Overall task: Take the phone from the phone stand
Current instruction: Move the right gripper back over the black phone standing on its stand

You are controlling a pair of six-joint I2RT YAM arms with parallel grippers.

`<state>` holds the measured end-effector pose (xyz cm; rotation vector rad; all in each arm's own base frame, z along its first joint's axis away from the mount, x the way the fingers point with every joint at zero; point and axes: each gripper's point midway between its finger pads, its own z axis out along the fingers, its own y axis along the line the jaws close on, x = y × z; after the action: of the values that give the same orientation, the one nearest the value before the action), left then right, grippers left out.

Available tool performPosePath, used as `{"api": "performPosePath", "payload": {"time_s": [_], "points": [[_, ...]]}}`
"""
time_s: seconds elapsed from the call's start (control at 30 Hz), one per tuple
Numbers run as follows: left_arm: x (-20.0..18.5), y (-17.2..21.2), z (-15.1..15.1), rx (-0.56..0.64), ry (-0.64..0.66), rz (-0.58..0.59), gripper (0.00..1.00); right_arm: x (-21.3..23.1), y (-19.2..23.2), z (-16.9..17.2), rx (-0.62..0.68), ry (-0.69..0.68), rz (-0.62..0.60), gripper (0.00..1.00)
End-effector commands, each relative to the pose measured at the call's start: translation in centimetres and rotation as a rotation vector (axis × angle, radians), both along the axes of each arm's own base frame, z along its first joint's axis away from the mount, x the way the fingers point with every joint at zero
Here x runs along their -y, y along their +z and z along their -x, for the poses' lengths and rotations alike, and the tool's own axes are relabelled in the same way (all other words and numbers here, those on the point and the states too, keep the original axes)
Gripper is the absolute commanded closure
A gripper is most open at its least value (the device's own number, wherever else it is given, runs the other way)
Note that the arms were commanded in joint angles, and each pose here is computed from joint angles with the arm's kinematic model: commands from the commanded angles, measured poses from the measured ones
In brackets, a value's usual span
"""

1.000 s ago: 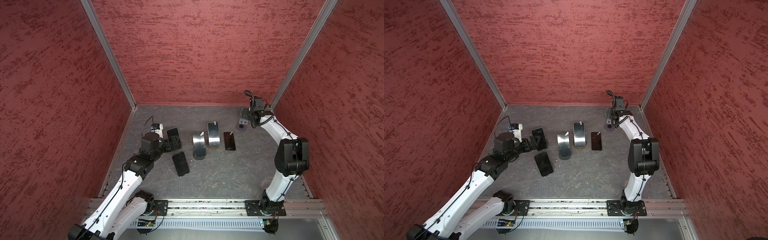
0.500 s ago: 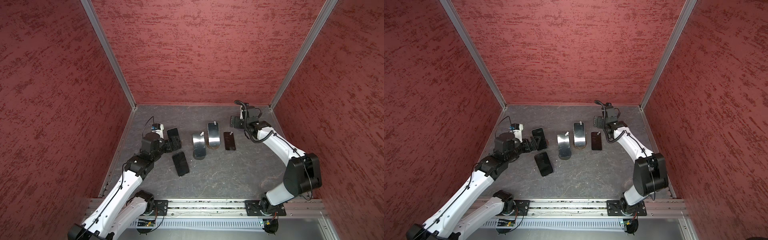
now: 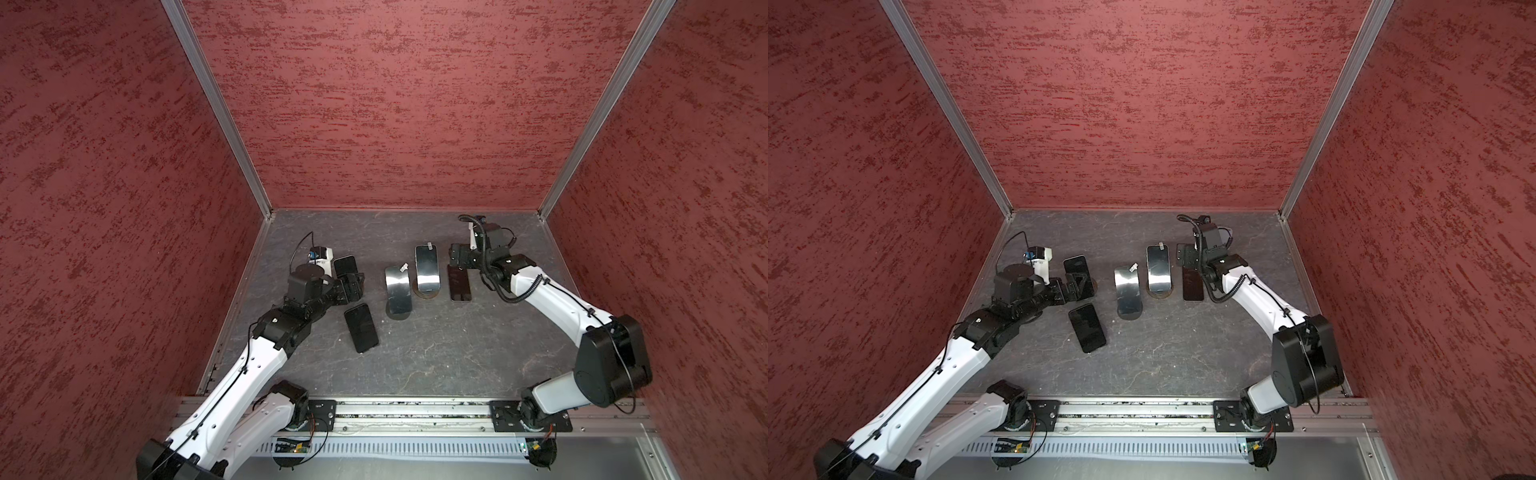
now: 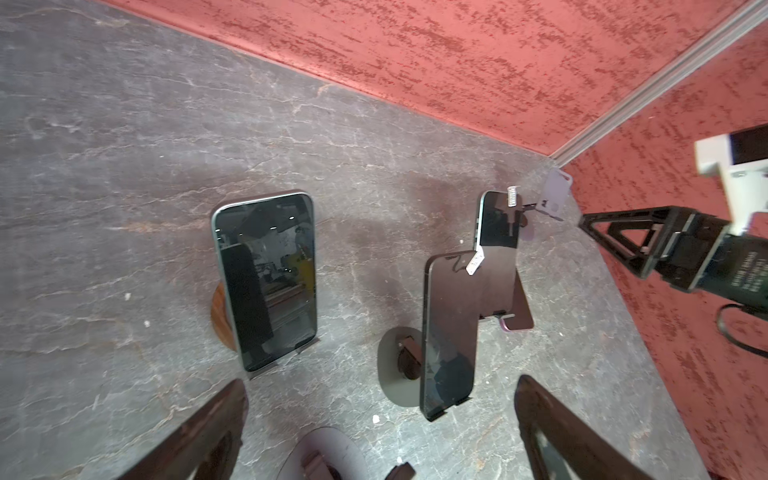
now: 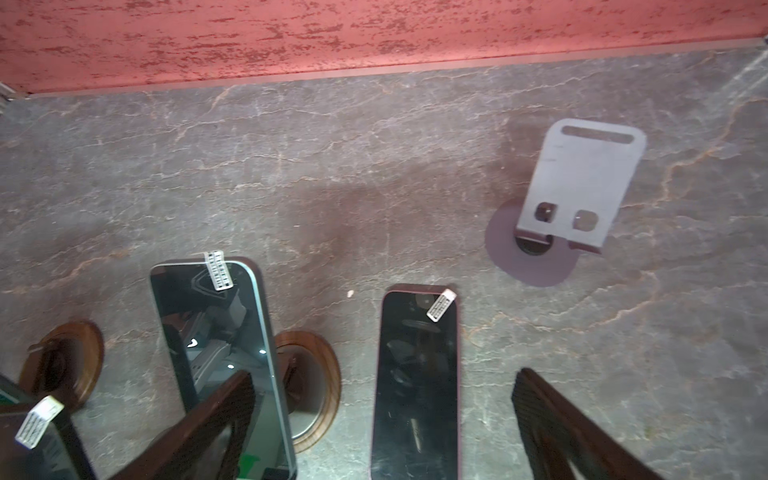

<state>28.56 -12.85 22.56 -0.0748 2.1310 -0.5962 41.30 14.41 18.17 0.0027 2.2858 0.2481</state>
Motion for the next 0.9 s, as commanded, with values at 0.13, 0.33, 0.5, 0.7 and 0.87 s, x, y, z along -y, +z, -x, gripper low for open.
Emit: {"api": "performPosePath", "payload": {"time_s": [0.13,0.33,0.5,0.7,0.87], "points": [[2.5,1.9,-0.1,0.075,-0.12,0.08,0.01,-3.9,-0.4,0.4,-0.003,0.065,-0.064,0.01],[4.1,1.4,-0.1,0.044,-0.194,0.109,0.01,-6.5,-1.5,0.8,-0.033,0.109,-0.067,0.01],[4.8,1.2,0.0,0.036,-0.219,0.119,0.01,-8.2,-2.7,1.4,-0.061,0.136,-0.066,0.01],[5.0,1.0,0.2,0.031,-0.227,0.118,0.0,-9.3,-4.1,1.7,-0.092,0.144,-0.045,0.01],[4.8,0.7,0.3,0.021,-0.221,0.111,0.0,-10.1,-4.8,1.8,-0.105,0.147,-0.027,0.01]]}}
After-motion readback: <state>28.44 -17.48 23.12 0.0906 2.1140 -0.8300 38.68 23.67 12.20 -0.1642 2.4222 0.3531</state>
